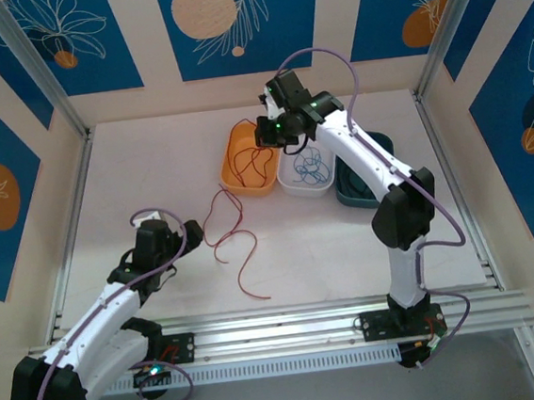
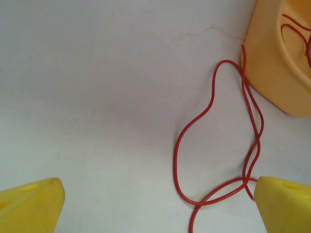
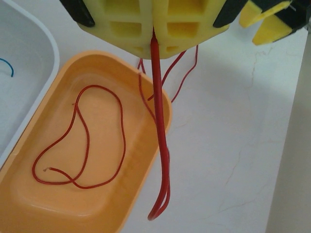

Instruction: Untangle the cables

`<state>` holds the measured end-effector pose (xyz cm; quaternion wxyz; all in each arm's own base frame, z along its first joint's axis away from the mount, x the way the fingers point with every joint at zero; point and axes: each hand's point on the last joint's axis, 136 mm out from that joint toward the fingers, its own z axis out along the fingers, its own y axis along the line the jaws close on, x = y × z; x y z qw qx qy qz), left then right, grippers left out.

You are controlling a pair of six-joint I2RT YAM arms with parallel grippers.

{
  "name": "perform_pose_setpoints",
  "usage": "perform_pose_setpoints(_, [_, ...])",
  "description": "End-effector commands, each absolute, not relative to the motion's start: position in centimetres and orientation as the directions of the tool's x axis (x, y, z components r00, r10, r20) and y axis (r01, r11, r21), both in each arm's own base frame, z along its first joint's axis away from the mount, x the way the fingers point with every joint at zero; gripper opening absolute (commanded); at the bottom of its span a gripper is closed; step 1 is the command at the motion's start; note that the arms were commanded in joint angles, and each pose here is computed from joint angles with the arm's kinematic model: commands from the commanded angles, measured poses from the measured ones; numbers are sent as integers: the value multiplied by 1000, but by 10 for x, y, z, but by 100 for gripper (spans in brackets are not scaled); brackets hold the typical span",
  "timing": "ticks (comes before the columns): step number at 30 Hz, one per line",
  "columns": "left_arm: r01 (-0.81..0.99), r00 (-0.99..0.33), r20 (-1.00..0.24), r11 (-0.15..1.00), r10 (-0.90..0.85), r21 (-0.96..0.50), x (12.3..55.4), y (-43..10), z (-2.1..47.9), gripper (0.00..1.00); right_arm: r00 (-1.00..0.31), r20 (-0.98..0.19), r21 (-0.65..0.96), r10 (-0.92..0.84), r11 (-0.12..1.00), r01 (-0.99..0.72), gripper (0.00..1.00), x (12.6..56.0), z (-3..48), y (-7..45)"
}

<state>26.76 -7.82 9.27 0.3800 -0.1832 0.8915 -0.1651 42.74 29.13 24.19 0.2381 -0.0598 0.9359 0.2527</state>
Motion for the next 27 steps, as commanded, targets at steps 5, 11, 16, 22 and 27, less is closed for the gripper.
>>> perform_pose_setpoints(5, [-219, -626, -632, 880, -458, -421, 270, -71, 102, 100, -915, -398, 425, 69, 897, -117, 2, 450, 213, 281])
perform_pose_setpoints(11, [-219, -631, -630, 882, -454, -416, 268, -71, 101, 100, -933, -352, 381, 72, 922, -73, 2, 461, 180, 279])
perform_pose_setpoints(16, [-220, -626, -631, 880, -458, -420, 267, -70, 101, 100, -933, -350, 319, 86, 947, -33, 2, 466, 163, 270])
perform_pose_setpoints(22, [-221, -630, -628, 881, -456, -418, 266, -70, 99, 100, -939, -331, 284, 97, 959, -1, 2, 471, 143, 269])
perform_pose_setpoints(27, [-221, -632, -627, 881, -456, -417, 264, -70, 99, 100, -940, -330, 256, 80, 967, -8, 3, 475, 132, 274])
